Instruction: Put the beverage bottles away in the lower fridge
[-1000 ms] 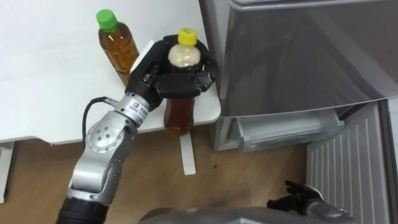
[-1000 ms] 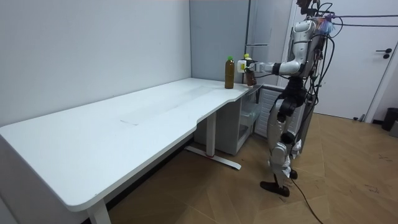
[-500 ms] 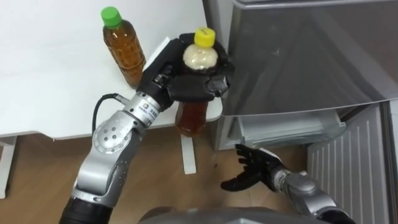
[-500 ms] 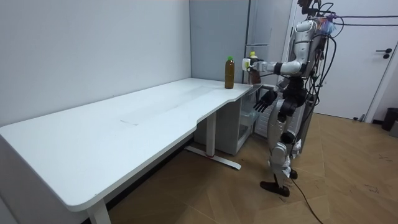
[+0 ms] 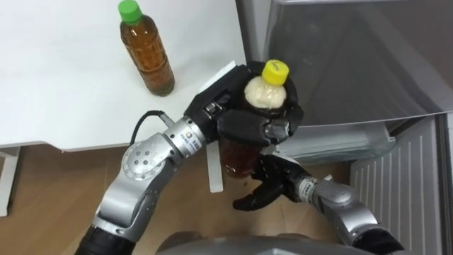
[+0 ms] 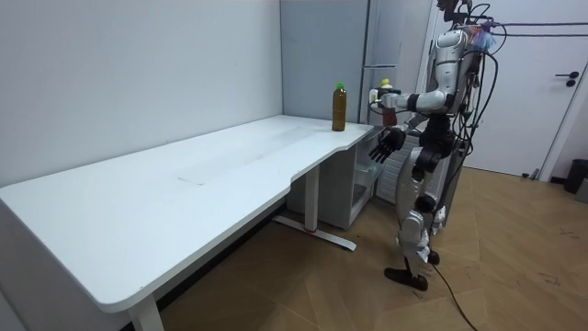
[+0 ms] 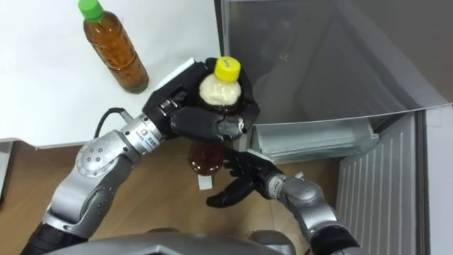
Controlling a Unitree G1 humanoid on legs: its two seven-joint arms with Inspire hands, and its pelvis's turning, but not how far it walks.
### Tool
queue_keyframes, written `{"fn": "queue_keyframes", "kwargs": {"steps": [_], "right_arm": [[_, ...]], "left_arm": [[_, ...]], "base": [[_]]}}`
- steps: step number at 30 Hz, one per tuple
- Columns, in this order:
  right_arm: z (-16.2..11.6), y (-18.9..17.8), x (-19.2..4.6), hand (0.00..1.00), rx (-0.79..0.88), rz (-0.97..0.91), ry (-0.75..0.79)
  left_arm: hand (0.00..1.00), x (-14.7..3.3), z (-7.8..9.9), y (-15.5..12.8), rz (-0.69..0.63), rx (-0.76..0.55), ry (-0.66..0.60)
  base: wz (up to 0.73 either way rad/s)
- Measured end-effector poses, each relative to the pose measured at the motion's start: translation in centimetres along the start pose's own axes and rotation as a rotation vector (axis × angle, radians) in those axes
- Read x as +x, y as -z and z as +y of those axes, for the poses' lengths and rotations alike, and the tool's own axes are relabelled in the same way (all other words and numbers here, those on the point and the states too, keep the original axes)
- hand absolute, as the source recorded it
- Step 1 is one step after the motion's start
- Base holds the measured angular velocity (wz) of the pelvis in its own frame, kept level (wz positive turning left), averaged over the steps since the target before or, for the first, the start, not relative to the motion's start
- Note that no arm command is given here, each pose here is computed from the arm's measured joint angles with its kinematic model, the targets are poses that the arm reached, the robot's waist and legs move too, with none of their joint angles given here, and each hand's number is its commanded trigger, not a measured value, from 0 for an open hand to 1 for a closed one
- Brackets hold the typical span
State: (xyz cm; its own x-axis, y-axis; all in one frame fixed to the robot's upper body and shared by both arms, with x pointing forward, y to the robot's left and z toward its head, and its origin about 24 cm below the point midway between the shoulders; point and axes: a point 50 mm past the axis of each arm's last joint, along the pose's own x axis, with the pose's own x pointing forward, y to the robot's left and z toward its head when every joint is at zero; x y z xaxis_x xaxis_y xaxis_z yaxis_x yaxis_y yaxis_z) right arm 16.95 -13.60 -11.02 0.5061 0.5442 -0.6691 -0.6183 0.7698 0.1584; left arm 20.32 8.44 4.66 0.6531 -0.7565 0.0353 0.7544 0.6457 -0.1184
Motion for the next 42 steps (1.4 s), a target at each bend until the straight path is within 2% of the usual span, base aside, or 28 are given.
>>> {"fn": "queue_keyframes", "kwargs": {"steps": [5, 13, 23, 30, 42], "right_arm": [[0.1, 0.1, -0.2, 0.00, -0.004, 0.005, -0.042], [0.8, -0.6, -0.6, 0.00, -0.012, -0.043, -0.156], [1.9, -2.4, -0.7, 0.00, -0.020, -0.130, -0.300], [2.5, -3.1, -0.7, 0.00, 0.111, -0.236, -0.381], [2.7, -2.8, -0.8, 0.00, 0.289, -0.283, -0.395]], "left_arm": [[1.00, -0.2, 0.2, 0.5, 0.032, 0.011, 0.000], [1.00, -1.1, 0.6, 1.7, 0.153, 0.141, -0.009], [1.00, -1.2, 0.6, 2.2, 0.176, 0.140, -0.009], [1.00, -1.4, 0.8, 2.7, 0.206, 0.146, -0.017], [1.00, -1.2, 0.9, 3.0, 0.203, 0.121, -0.025]], "base": [[0.00], [0.02], [-0.01], [0.00], [0.00]]}}
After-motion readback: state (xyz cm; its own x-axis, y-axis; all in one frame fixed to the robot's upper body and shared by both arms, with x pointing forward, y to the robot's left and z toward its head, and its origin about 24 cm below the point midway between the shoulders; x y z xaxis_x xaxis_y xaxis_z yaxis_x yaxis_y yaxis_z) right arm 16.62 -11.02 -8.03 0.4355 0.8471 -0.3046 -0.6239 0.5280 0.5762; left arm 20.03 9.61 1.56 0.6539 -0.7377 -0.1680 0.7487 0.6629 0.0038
